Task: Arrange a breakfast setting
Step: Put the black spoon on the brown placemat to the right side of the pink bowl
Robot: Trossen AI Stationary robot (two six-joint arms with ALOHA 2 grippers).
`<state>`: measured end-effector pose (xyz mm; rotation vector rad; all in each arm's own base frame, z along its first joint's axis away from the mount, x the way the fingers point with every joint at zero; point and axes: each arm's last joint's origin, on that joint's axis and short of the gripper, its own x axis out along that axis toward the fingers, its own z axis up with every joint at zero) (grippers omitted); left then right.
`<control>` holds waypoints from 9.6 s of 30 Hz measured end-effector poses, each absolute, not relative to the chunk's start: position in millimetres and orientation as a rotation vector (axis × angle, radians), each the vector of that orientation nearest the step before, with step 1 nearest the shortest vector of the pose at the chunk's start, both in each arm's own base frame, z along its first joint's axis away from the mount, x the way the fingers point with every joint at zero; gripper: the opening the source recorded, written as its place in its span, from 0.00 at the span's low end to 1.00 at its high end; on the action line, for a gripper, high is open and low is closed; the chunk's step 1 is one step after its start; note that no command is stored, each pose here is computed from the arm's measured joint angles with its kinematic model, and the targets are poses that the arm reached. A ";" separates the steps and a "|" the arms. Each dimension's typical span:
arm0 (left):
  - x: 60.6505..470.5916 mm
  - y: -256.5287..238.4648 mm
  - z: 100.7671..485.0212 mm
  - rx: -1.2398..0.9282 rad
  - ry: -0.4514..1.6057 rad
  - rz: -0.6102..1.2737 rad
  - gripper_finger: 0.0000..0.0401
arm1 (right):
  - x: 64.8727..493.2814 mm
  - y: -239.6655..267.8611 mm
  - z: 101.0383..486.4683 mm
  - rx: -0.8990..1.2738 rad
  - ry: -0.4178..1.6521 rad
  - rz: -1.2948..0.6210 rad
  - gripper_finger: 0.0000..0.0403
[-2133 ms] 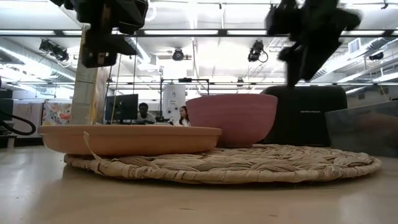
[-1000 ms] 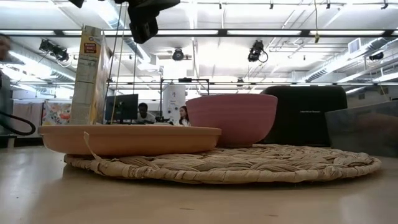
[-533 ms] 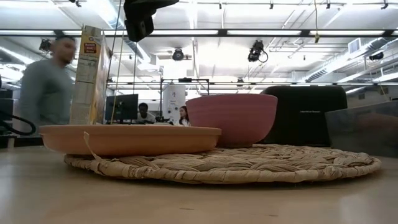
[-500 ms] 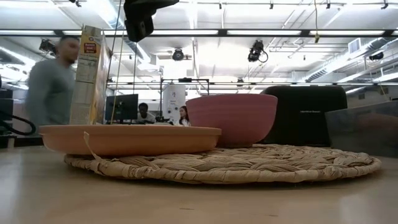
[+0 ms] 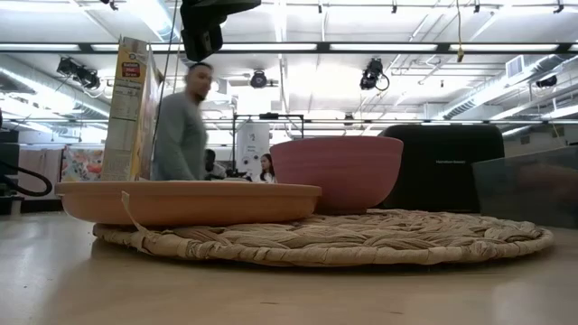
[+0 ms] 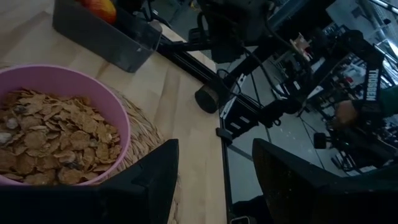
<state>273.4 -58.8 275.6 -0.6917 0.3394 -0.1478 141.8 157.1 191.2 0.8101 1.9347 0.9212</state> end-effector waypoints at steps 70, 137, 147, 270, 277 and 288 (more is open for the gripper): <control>275.9 -46.6 315.6 -1.465 0.276 -0.541 0.44 | 317.5 78.6 400.4 -1.750 0.543 0.329 0.03; 276.9 -38.3 313.3 -1.317 0.256 -0.543 0.03 | 322.4 87.7 402.9 -1.755 0.414 0.368 0.19; 267.2 -5.8 328.0 -1.149 0.110 -0.420 0.03 | 297.5 87.1 437.8 -1.417 0.325 0.114 0.51; 244.7 -174.7 255.3 -0.469 0.766 -0.051 0.51 | 254.6 128.5 151.9 1.564 0.851 -0.864 0.06; 244.2 -174.4 256.3 -0.457 0.767 -0.065 0.51 | 255.7 125.3 151.9 1.574 0.858 -0.874 0.10; 244.0 -174.8 256.2 -0.438 0.774 -0.086 0.51 | 255.7 126.1 152.0 1.564 0.897 -0.848 0.15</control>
